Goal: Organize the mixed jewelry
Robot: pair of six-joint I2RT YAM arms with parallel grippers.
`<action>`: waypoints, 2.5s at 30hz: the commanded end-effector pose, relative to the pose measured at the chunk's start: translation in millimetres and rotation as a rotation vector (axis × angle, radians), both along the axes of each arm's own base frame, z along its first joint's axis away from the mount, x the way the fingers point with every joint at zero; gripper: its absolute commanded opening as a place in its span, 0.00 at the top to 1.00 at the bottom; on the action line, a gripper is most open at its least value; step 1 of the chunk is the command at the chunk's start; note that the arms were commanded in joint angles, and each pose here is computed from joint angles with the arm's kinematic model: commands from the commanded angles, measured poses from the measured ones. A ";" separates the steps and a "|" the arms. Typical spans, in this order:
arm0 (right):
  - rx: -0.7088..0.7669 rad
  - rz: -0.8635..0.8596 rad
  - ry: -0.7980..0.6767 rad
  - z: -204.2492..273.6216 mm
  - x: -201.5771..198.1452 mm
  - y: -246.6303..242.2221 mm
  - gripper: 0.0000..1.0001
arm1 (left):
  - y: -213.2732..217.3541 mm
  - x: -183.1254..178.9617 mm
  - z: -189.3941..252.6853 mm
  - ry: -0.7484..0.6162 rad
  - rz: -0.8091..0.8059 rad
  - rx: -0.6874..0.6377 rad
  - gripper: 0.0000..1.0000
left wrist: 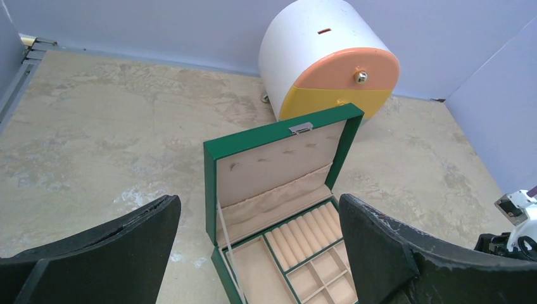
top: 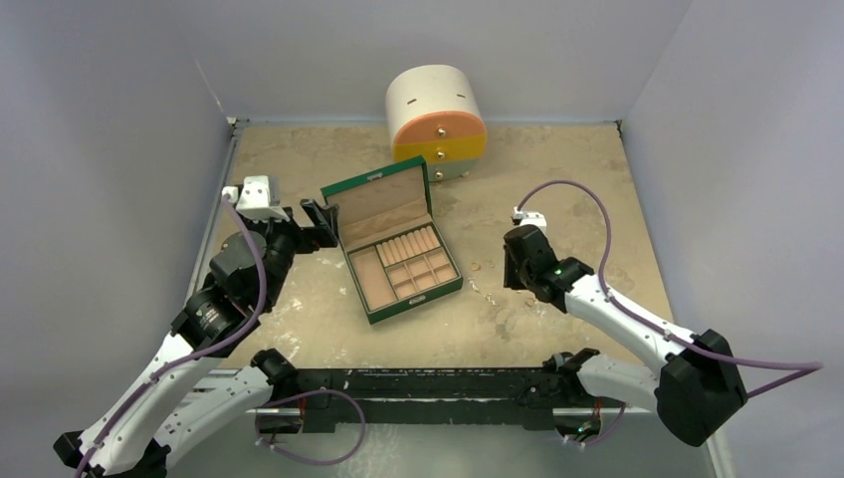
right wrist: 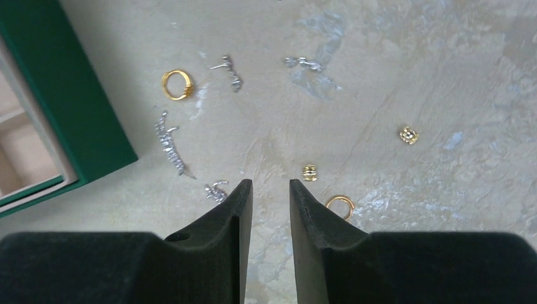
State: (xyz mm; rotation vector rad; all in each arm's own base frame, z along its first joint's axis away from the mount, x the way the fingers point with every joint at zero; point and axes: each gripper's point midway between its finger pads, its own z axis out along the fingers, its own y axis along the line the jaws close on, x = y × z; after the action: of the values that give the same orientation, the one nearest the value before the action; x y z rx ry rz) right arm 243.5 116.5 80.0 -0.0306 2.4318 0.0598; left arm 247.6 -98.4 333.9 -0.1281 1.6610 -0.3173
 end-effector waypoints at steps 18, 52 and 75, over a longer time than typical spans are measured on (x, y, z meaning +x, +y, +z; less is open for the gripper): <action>0.032 -0.294 0.036 -41.3 15.5 -28.0 0.72 | -5.3 4.3 6.7 -0.020 -0.010 -0.030 0.04; 0.173 -0.155 -0.088 18.3 40.1 2.6 1.00 | -4.6 2.2 10.8 -0.032 -0.017 -0.042 0.04; 0.231 0.220 -0.138 52.9 75.1 161.8 1.00 | -4.1 1.9 11.2 -0.032 -0.017 -0.043 0.04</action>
State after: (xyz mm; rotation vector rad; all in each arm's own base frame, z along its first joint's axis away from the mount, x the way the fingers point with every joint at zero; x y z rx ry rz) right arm 302.6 264.5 119.2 -0.1902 2.3217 0.4187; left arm 248.8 -101.7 331.8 -0.1139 1.6708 -0.3266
